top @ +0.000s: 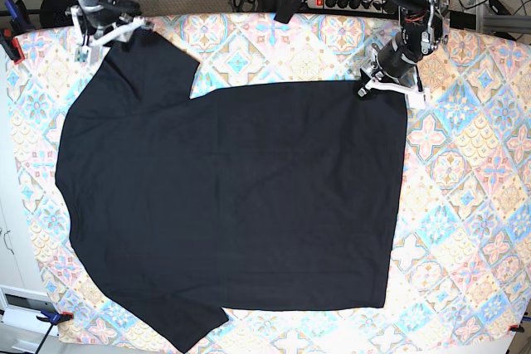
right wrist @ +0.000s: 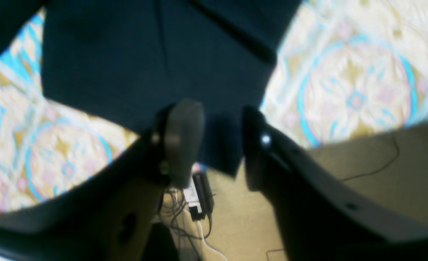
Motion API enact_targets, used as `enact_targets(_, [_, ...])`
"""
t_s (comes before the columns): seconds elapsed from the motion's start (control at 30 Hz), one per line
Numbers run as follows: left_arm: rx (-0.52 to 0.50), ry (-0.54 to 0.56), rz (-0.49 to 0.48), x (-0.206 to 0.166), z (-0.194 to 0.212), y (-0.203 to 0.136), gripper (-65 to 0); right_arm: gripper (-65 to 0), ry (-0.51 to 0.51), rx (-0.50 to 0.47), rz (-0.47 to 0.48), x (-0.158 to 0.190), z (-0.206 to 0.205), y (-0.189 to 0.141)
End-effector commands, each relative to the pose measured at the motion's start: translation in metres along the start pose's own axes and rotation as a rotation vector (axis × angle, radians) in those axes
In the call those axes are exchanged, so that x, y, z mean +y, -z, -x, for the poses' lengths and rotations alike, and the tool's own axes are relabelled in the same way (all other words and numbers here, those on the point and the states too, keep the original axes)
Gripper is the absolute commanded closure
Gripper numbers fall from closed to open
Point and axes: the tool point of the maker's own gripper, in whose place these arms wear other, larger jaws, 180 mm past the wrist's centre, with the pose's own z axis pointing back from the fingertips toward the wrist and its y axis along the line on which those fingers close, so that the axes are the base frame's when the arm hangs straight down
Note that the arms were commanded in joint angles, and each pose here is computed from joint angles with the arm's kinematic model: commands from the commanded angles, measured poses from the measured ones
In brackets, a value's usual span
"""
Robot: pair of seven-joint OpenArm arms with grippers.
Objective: Fold the T-shirt properly
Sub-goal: 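Move both grippers down to the shirt's shoulder corners and grasp them, then lift the shoulder corners with both grippers and pull them apart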
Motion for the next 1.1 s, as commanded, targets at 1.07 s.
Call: enact_targets(1.07, [0.005, 0.034, -0.044, 0.012, -0.007, -0.006, 0.0, -34.5, 0.295, 0.118, -0.078, 0.001, 0.035, 0.039])
